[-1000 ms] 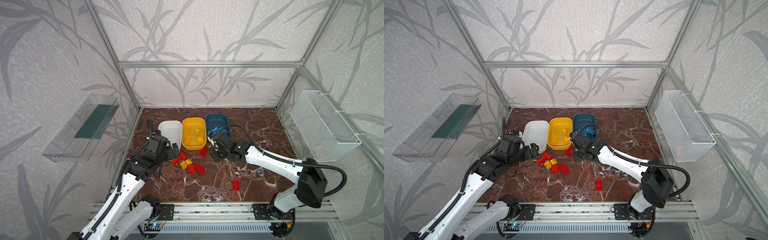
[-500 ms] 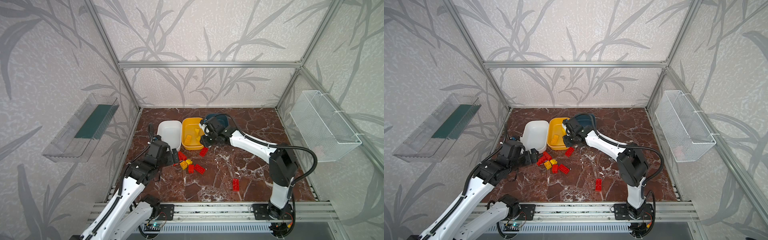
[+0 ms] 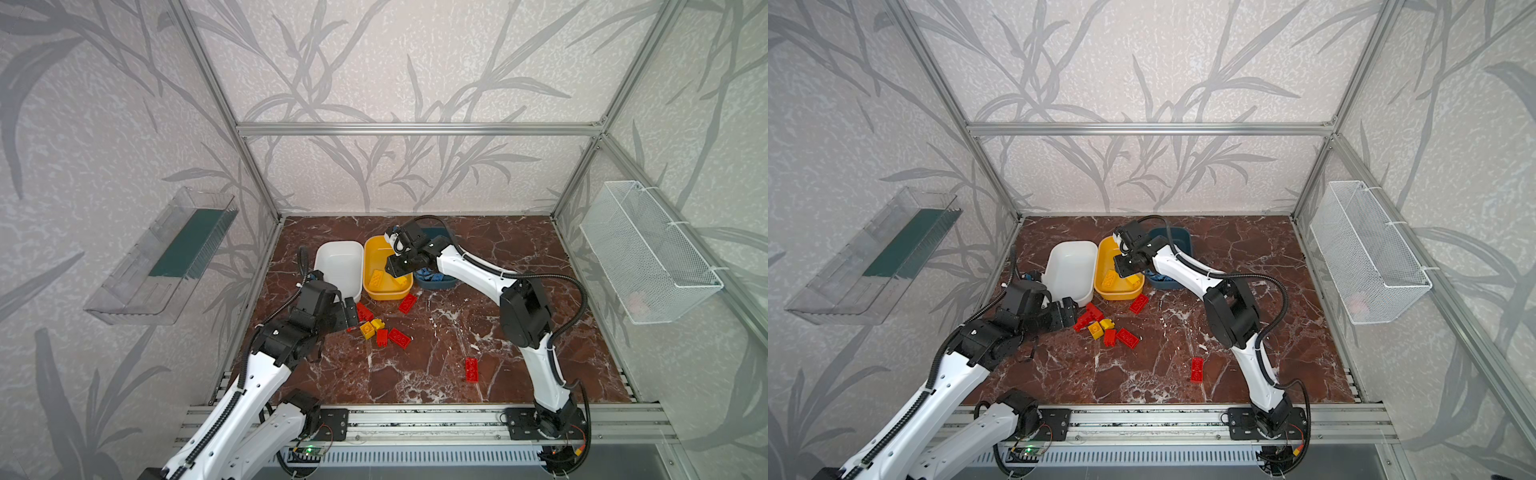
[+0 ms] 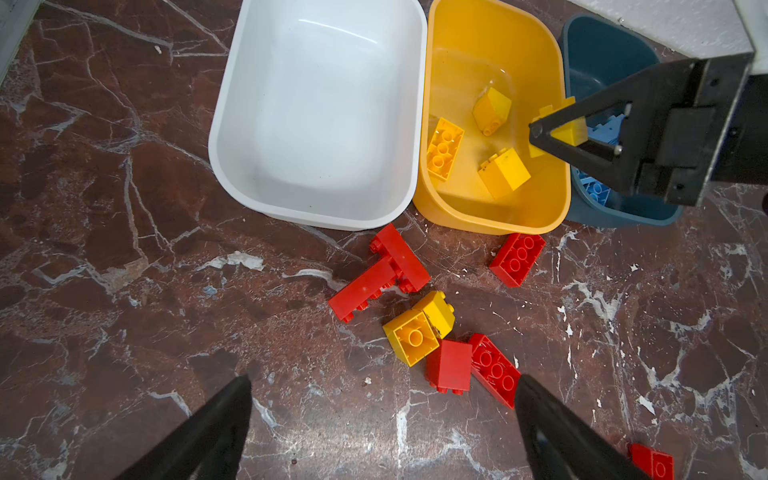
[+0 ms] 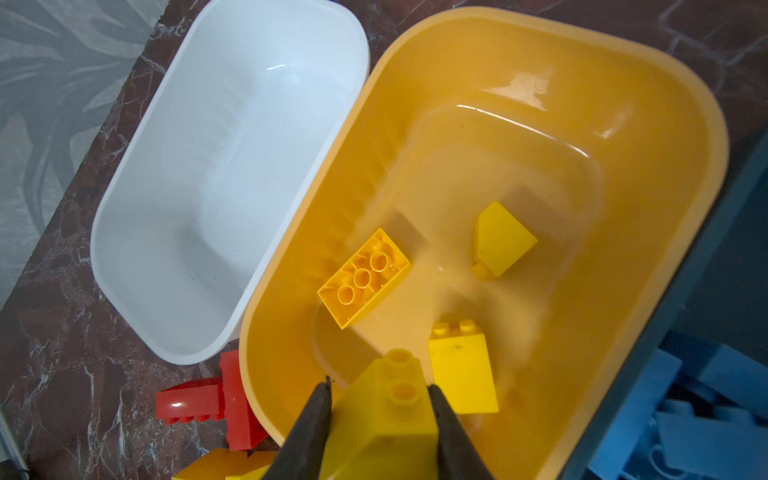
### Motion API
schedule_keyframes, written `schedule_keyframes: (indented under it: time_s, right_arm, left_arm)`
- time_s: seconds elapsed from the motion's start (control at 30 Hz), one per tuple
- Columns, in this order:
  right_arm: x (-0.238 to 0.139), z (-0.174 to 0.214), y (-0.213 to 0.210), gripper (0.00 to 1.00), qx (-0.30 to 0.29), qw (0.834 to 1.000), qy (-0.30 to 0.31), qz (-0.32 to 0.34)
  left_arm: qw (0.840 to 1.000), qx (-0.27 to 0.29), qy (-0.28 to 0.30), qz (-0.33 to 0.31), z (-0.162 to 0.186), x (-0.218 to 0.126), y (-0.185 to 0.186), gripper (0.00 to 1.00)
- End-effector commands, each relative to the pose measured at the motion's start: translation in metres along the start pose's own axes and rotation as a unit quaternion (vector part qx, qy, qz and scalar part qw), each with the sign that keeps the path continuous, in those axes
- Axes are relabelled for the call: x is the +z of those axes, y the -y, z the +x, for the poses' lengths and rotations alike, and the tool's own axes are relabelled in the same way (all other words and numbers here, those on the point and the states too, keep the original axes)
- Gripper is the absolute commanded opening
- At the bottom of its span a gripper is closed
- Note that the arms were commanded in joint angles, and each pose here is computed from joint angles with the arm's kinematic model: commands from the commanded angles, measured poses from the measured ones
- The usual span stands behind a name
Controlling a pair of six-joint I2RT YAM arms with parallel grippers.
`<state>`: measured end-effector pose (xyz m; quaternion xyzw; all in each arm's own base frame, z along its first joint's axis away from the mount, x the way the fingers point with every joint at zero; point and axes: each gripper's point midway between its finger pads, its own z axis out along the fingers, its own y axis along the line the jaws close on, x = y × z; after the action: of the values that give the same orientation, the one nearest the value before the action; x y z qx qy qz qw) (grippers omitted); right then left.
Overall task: Sort the legos into containers by color
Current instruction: 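Drop sloped yellow brick into yellow bin with right gripper while left gripper lowers, then withdraw right gripper while left gripper grasps a yellow brick by the red bricks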
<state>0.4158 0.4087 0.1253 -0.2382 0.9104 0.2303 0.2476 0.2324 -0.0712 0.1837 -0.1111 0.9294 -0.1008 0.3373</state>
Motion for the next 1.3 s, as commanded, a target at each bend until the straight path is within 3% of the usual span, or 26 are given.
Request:
schedule_keyframes:
  time_s: [0.0,0.17,0.37,0.83,1.27]
  right_arm:
    - [-0.001,-0.006,-0.003,0.39,-0.001,1.000,-0.009,-0.009]
    - [-0.002,-0.015,-0.006,0.53,-0.005,1.000,-0.005,-0.010]
    - [-0.011,-0.023,-0.009,0.63,-0.014,1.000,0.004,-0.011]
    - [-0.081,-0.031,-0.008,0.67,-0.023,0.997,0.067,-0.012]
    - [-0.132,0.040,0.048,0.67,0.039,0.991,0.124,0.030]
  left_arm:
    - [1.000,-0.001,-0.011,-0.002,0.004,0.003,0.000,0.97]
    - [1.000,-0.001,-0.017,-0.002,0.006,0.006,0.000,0.96]
    - [0.999,0.000,-0.036,-0.010,0.011,0.012,0.000,0.94]
    - [0.995,-0.002,-0.104,0.013,0.032,0.033,0.014,0.84]
    - [0.985,-0.009,-0.172,-0.002,0.058,0.077,0.029,0.78]
